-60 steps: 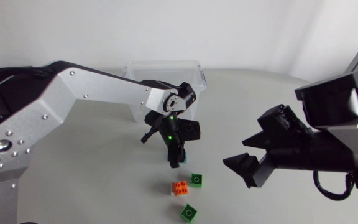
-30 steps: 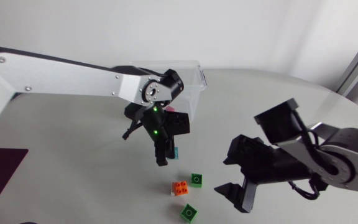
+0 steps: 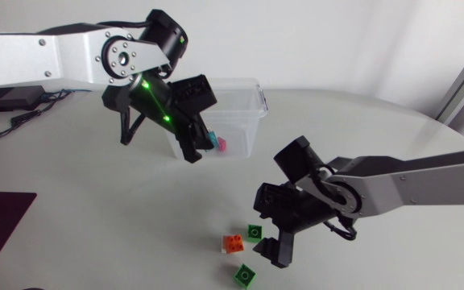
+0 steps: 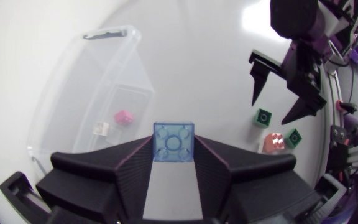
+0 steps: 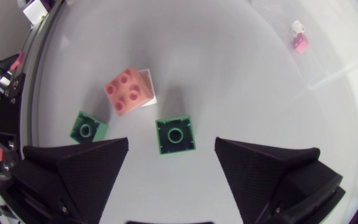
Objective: Place the duplo bricks in the container
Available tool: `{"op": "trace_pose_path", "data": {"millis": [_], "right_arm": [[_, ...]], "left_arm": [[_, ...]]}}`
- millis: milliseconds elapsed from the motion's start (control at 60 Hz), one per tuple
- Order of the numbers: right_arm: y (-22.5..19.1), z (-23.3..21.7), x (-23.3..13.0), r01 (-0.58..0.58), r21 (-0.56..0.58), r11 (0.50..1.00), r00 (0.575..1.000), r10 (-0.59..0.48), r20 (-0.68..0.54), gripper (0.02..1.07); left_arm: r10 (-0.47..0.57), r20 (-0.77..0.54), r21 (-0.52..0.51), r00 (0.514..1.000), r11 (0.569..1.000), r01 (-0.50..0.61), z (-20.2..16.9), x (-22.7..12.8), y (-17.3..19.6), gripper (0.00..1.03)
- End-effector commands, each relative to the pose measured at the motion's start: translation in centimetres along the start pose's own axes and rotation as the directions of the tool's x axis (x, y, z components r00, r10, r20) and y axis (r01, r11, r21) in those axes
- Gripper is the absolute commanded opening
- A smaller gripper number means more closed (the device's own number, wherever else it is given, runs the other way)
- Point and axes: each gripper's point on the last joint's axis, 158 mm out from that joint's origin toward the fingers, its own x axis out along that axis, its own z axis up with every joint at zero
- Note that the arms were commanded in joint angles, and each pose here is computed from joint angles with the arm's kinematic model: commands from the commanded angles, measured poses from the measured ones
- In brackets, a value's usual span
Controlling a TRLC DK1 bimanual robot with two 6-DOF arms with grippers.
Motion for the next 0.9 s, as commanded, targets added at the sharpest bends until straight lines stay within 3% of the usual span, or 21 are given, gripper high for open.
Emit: {"op": "trace_pose_path", "data": {"millis": [0, 100, 267, 350, 483, 683, 883], "right_arm": [[-0.2, 0.5, 0.9, -0.01, -0.042, 0.999, 1.0, 0.01, -0.002, 1.02], [-0.5, 0.6, 1.4, -0.016, -0.057, 0.998, 1.0, 0.016, -0.011, 1.01], [-0.7, 0.6, 2.2, -0.028, -0.068, 0.997, 0.999, 0.026, -0.026, 0.88], [-0.8, 0.5, 2.4, -0.034, -0.064, 0.997, 0.999, 0.032, -0.034, 0.71], [-0.9, 0.5, 2.5, -0.036, -0.048, 0.998, 0.999, 0.034, -0.035, 0.31], [-0.9, -0.4, 2.1, -0.039, -0.006, 0.999, 0.998, 0.039, -0.049, 0.25], [-0.7, 1.2, -0.6, -0.014, -0.007, 1.0, 1.0, 0.014, 0.016, 0.25]], "left_arm": [[0.06, 0.068, -0.063, 0.996, 0.996, -0.056, 1.3, -1.8, 2.2, 0.24], [0.121, 0.123, -0.135, 0.985, 0.985, -0.104, 2.1, -2.3, 4.4, 0.24], [0.228, 0.21, -0.252, 0.951, 0.952, -0.173, 3.2, -3.4, 8.1, 0.24], [0.272, 0.237, -0.3, 0.933, 0.934, -0.196, 3.6, -3.7, 9.8, 0.24], [0.327, 0.269, -0.369, 0.906, 0.904, -0.216, 4.2, -3.9, 12.4, 0.24], [0.352, 0.265, -0.425, 0.898, 0.878, -0.219, 4.5, -2.1, 14.7, 0.25], [0.399, 0.263, -0.464, 0.878, 0.85, -0.248, 4.2, -1.1, 17.0, 0.25]]}}
